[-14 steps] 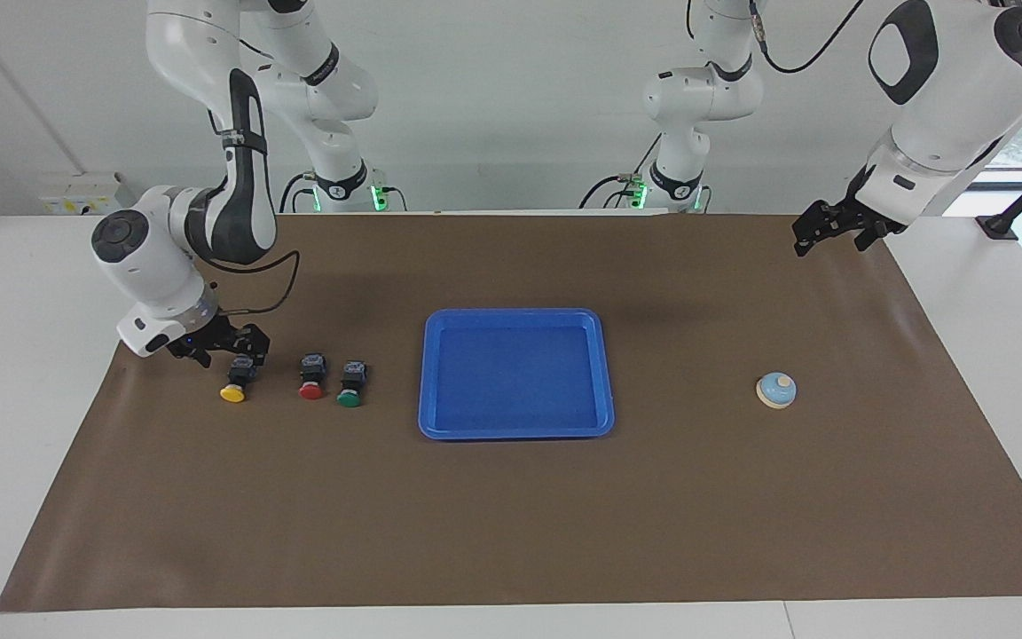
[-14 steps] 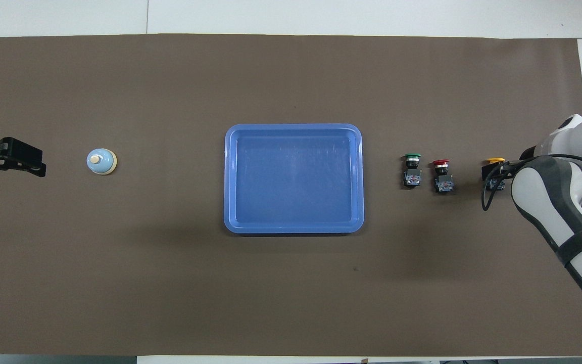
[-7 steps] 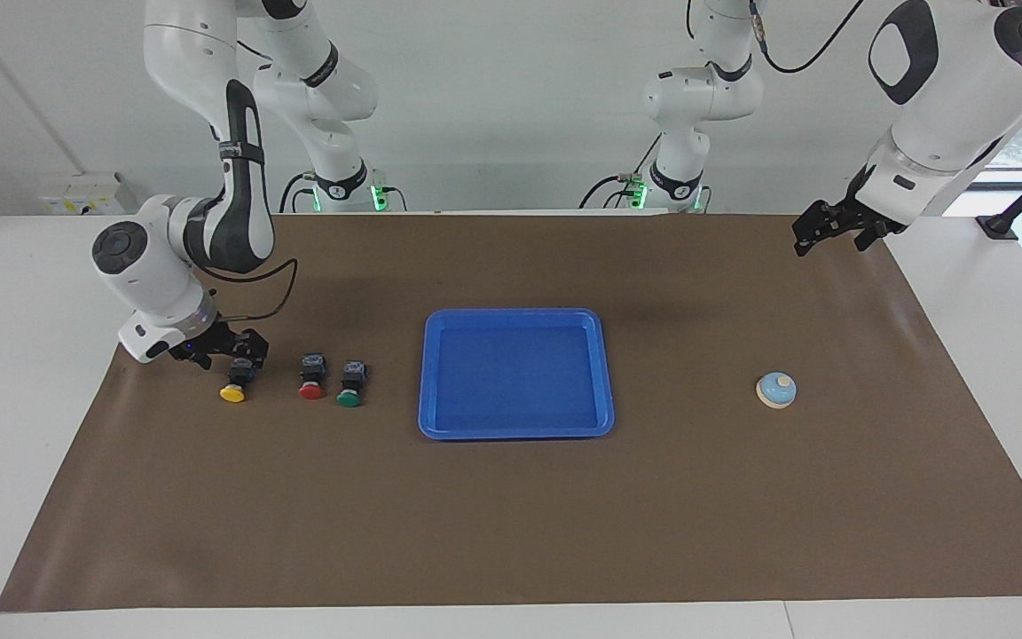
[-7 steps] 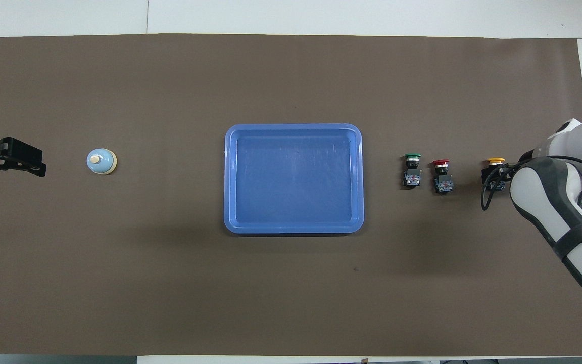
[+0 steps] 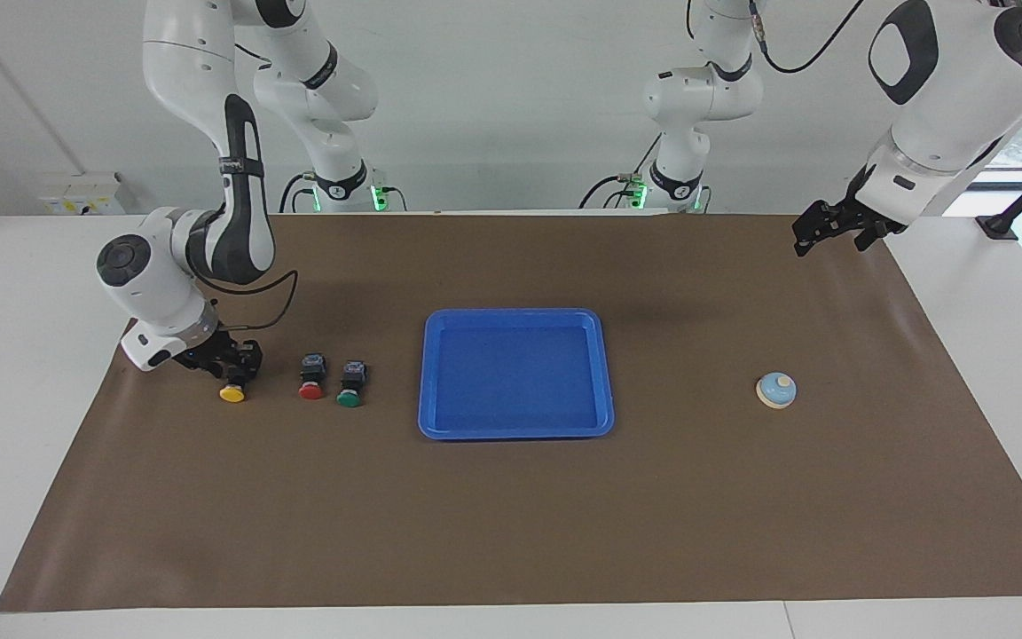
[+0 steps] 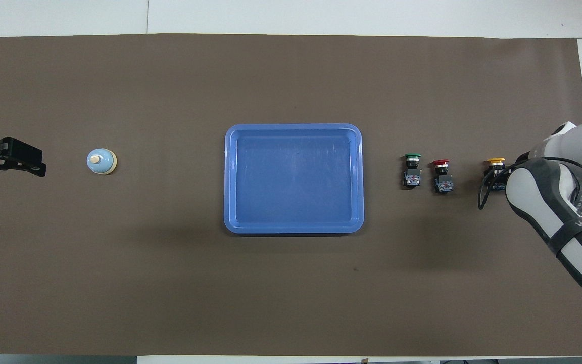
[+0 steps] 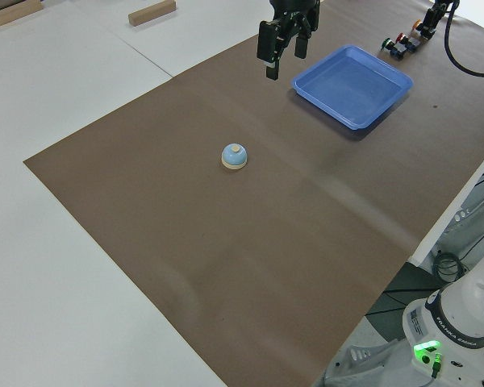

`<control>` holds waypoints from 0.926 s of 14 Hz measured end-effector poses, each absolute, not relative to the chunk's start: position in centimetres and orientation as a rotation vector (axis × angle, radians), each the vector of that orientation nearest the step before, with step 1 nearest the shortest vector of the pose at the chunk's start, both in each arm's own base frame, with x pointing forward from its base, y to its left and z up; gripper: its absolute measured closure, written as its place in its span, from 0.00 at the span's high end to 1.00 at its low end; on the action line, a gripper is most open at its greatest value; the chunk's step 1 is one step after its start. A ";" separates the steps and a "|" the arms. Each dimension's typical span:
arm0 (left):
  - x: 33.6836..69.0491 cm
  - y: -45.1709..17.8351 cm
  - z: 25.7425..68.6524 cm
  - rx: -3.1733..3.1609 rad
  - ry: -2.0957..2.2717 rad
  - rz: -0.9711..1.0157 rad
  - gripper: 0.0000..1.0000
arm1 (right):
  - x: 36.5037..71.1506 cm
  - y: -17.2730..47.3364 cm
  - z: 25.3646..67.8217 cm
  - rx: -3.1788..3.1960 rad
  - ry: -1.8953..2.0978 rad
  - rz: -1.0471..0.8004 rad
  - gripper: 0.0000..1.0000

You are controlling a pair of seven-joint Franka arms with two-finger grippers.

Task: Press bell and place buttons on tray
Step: 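Reach the right gripper to the yellow button and grasp it, then carry the yellow button with the right gripper into the tray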

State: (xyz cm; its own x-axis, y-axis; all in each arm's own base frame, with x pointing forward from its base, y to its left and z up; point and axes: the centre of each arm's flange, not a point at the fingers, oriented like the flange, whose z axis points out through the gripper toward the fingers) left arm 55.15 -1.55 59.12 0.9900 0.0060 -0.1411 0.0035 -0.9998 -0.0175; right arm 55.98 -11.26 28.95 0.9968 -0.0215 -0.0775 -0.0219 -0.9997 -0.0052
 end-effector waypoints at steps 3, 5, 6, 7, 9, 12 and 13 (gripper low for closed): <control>55.2 -1.6 59.1 -3.117 -0.007 0.221 1.00 | 56.5 -10.6 29.7 -3.134 0.015 0.111 0.41; 55.2 -1.6 59.1 -3.117 -0.007 0.221 1.00 | 58.3 -8.3 33.4 -3.131 0.018 0.141 0.41; 55.2 -1.6 59.1 -3.117 -0.007 0.221 1.00 | 59.4 -6.4 36.2 -3.132 0.042 0.146 0.41; 55.2 -1.6 59.1 -3.117 -0.007 0.221 1.00 | 60.3 -3.7 39.0 -3.133 0.063 0.147 0.41; 55.2 -1.6 59.1 -3.117 -0.007 0.221 1.00 | 60.8 4.1 42.4 -3.138 0.158 0.171 0.41; 55.2 -1.6 59.1 -3.117 -0.008 0.221 1.00 | 58.4 18.6 42.7 -3.143 0.232 0.158 0.41; 55.2 -1.6 59.1 -3.117 -0.008 0.221 1.00 | 57.4 21.9 42.5 -3.122 0.235 0.166 0.41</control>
